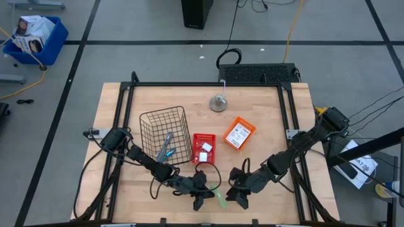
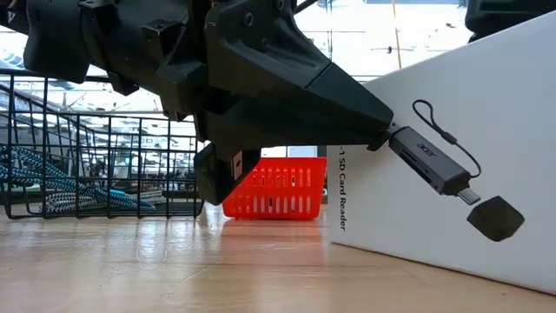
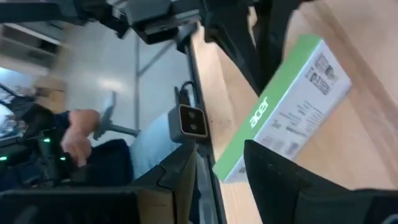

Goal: Pick and place items into bin
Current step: Put the card reader box into the orange basket

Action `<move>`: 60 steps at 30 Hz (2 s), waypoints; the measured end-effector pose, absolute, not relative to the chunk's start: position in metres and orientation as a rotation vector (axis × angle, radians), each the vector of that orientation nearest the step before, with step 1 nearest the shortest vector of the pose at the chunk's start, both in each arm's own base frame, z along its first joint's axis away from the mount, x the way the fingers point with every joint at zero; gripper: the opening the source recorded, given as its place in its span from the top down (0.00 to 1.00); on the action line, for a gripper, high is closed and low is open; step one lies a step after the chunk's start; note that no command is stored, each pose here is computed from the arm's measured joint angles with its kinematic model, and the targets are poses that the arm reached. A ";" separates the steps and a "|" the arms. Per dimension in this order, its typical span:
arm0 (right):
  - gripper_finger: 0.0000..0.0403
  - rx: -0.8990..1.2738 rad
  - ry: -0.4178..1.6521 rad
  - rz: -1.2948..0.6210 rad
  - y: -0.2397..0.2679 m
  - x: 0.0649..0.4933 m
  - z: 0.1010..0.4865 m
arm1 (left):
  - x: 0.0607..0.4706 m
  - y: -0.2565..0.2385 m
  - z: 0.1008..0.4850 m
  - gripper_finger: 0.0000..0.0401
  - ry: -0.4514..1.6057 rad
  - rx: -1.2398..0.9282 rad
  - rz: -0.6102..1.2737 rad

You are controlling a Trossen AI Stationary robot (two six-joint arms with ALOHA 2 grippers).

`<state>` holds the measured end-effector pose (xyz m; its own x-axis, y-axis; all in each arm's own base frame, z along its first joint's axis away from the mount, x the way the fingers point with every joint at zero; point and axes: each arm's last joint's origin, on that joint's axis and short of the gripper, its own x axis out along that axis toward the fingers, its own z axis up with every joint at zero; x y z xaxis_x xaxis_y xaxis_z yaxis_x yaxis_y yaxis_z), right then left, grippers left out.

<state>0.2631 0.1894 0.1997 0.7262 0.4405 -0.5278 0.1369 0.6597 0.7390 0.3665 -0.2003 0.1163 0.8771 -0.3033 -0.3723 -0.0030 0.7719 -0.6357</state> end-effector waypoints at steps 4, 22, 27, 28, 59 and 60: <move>0.68 0.862 0.859 0.130 0.194 0.264 0.216 | 0.366 -0.200 0.116 0.92 0.482 -0.674 -0.171; 0.68 0.809 1.005 -0.088 0.200 0.277 0.227 | 0.366 -0.200 0.115 0.92 0.495 -0.667 -0.156; 0.68 0.797 0.998 -0.030 0.211 0.290 0.237 | 0.366 -0.200 0.114 0.92 0.496 -0.663 -0.148; 0.68 0.796 0.987 -0.015 0.214 0.293 0.241 | 0.366 -0.200 0.114 0.92 0.496 -0.663 -0.147; 0.70 0.519 1.169 -0.041 0.231 0.314 0.258 | 0.365 -0.199 0.112 0.92 0.511 -0.658 -0.132; 0.70 0.523 1.162 -0.029 0.232 0.315 0.259 | 0.365 -0.199 0.112 0.92 0.511 -0.658 -0.132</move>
